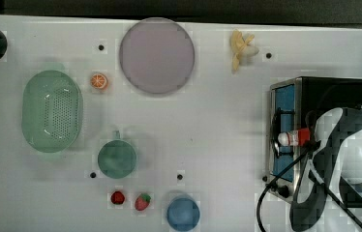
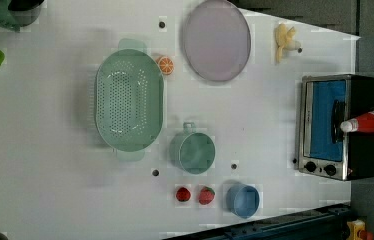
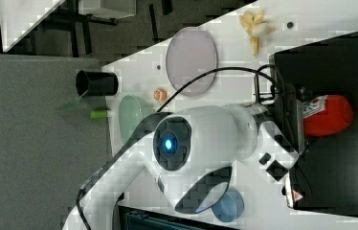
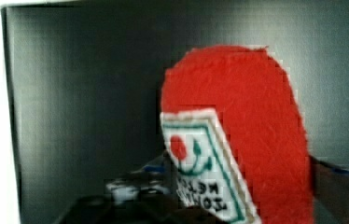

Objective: Pick Ketchup from oven and place it on table.

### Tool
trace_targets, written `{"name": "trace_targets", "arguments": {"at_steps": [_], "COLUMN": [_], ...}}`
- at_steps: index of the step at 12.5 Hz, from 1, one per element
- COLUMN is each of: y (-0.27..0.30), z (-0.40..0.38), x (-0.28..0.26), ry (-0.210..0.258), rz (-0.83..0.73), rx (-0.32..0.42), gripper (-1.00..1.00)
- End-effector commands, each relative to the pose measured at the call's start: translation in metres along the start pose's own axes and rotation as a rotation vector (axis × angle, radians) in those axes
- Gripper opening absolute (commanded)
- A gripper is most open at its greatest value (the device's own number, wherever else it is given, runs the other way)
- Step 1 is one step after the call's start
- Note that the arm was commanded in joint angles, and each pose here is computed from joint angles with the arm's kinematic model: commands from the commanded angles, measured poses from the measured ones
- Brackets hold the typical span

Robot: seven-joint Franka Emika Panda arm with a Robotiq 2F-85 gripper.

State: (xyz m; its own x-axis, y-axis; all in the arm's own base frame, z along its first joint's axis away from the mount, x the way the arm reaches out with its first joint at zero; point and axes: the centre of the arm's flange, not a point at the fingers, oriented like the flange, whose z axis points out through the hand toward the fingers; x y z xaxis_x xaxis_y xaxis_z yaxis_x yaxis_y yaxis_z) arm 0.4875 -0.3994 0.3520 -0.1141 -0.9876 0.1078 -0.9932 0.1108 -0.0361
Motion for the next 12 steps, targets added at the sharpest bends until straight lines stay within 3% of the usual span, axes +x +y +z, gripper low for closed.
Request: {"name": "trace_targets", "arguments": {"at_steps": [1, 4, 9, 12], "y": [0.007, 0.001, -0.042, -0.05], "z": [-0.003, -0.017, -0.13, -0.196], "x": [0.014, 0.015, -0.009, -0.04], "ry": [-0.003, 0.006, 0.069, 0.026], "rz": [0.044, 0.039, -0.112, -0.188], "rx": [0.004, 0.028, 0.168, 0.141], "gripper": [0.27, 0.27, 0.27, 0.27]}}
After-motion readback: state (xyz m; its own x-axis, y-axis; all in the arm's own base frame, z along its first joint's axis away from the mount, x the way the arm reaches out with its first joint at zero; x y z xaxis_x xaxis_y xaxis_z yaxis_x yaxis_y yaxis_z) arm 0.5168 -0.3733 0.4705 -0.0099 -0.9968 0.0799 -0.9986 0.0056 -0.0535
